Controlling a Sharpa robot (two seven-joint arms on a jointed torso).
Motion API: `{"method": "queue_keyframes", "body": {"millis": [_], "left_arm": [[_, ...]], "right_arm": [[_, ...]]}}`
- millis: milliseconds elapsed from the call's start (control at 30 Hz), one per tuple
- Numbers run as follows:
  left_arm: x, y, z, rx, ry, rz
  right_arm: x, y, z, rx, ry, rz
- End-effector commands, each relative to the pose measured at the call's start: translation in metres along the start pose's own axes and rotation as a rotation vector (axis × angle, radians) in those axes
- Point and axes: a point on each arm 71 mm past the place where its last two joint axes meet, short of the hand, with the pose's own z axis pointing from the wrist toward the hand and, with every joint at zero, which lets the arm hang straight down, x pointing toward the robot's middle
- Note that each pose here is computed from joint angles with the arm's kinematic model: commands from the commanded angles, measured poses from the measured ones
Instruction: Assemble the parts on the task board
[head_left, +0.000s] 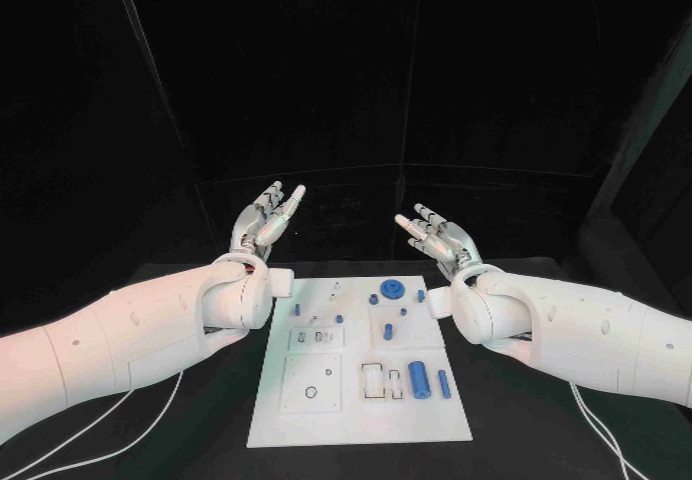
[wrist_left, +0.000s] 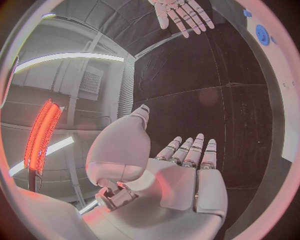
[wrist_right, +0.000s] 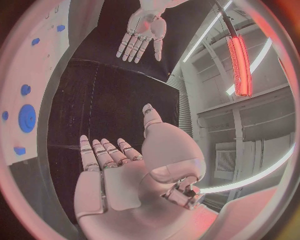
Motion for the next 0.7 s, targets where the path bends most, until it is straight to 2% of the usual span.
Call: {"method": "queue_keyframes", "body": {"millis": [33,167,300,333,533,700], "left_arm": [[0.004,-0.0059,0.0037,0.057,0.067,-0.069],[0.004,-0.0061,0.0039,0.058,0.067,-0.069],[0.004,-0.0061,0.0039,0.058,0.067,-0.069],[-0.0106,-0.0077,-0.0017,0.04,0.071,-0.073],[-0.0141,-0.0105,-0.0061,0.035,0.1,-0.092],[-0.0164,-0.0127,-0.0078,0.039,0.11,-0.099]], "right_arm": [[0.011,0.002,0.007,0.004,0.199,-0.018],[0.012,0.003,0.013,0.008,0.249,-0.038],[0.013,0.004,0.015,0.011,0.272,-0.048],[-0.015,0.008,0.02,-0.1,0.195,-0.379],[-0.019,0.019,0.022,-0.15,0.186,-0.518],[-0.021,0.028,0.025,-0.162,0.194,-0.612]]}}
